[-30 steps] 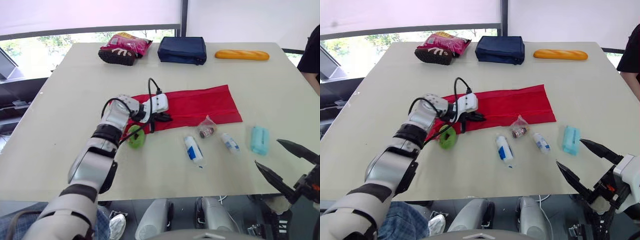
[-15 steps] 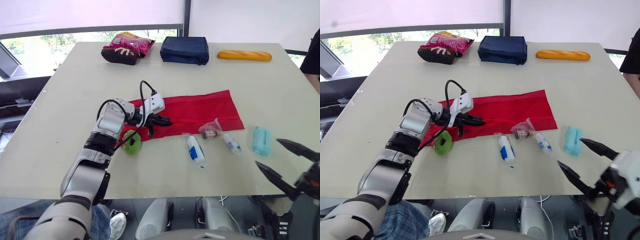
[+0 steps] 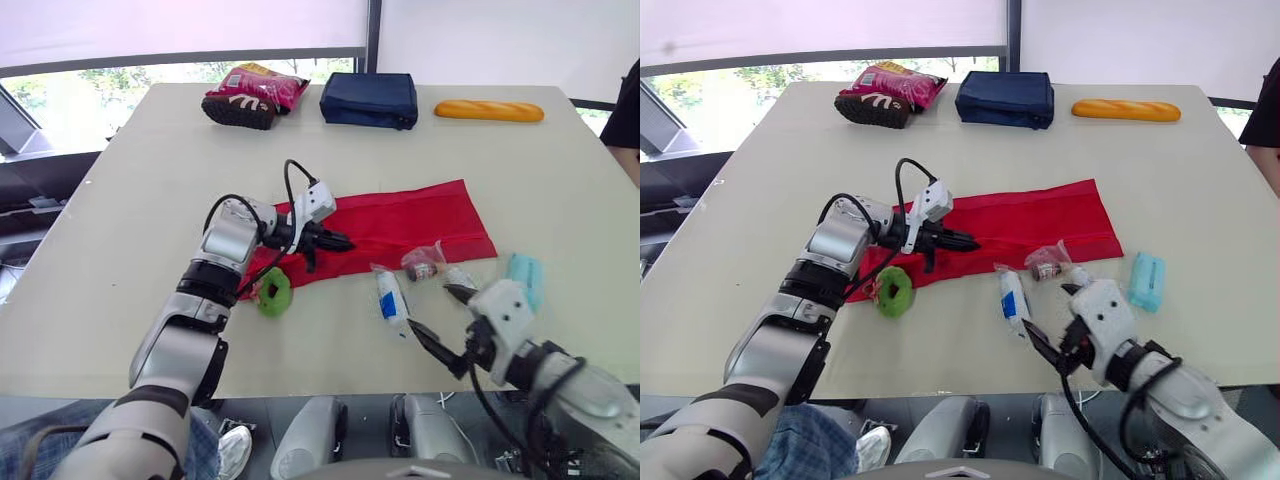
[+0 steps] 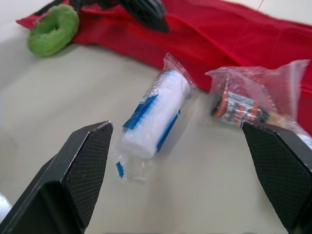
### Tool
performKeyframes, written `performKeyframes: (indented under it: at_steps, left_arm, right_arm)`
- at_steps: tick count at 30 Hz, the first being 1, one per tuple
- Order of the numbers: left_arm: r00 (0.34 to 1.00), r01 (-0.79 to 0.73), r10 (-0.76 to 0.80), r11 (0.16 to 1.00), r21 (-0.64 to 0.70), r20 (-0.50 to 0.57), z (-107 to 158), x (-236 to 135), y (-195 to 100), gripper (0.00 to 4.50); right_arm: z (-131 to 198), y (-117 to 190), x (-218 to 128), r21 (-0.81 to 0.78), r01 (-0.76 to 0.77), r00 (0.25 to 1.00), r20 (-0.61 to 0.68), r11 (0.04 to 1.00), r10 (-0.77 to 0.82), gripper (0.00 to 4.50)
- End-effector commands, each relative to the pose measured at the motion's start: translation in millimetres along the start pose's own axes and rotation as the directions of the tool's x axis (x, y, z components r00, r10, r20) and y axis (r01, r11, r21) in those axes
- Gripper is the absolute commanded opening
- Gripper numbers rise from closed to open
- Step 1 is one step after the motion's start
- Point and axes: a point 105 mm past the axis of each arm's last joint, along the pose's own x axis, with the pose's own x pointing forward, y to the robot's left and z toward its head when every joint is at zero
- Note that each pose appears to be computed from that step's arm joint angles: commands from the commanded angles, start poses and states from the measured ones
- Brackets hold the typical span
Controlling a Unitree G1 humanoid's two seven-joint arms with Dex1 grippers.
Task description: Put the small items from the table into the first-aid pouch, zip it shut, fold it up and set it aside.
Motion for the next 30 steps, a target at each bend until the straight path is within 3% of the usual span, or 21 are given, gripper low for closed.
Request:
performKeyframes:
  at_steps: [1, 10, 13, 19, 21, 22, 30]
  left_arm:
    - [1.000, 0.003, -0.004, 0.999, 0.034, 0.030, 17, -1, -2, 0.05]
    - [1.000, -0.016, 0.015, 1.000, 0.026, 0.014, 17, -2, 3, 0.05]
    - [1.000, -0.018, 0.018, 0.999, 0.032, 0.001, 16, -5, 3, 0.00]
    - [1.000, -0.027, 0.028, 0.999, 0.030, -0.007, 13, -7, 5, 0.00]
    - [1.000, -0.028, 0.028, 0.999, 0.028, -0.005, 13, -7, 5, 0.00]
    - [1.000, -0.027, 0.027, 0.999, 0.027, -0.003, 13, -7, 5, 0.00]
    - [1.000, -0.029, 0.029, 0.998, 0.064, -0.002, 11, -8, 7, 0.00]
  right_arm:
    - [-6, 10, 15, 0.021, -0.003, 0.999, -0.050, 1.000, 0.004, 4.50]
    - [-14, 19, 41, 0.072, -0.007, 0.993, -0.116, 0.997, 0.015, 4.50]
    - [-19, 16, 43, 0.079, 0.024, 0.991, -0.136, 0.997, -0.013, 3.70]
    - [-16, 12, 40, 0.064, 0.047, 0.992, -0.124, 0.997, -0.039, 0.91]
    - [-10, 12, 36, 0.060, 0.032, 0.994, -0.103, 0.998, -0.025, 0.25]
    - [-8, 12, 35, 0.060, 0.026, 0.995, -0.097, 0.998, -0.020, 0.03]
    - [31, 11, 39, 0.099, -0.086, 0.996, -0.016, 0.991, 0.088, 0.03]
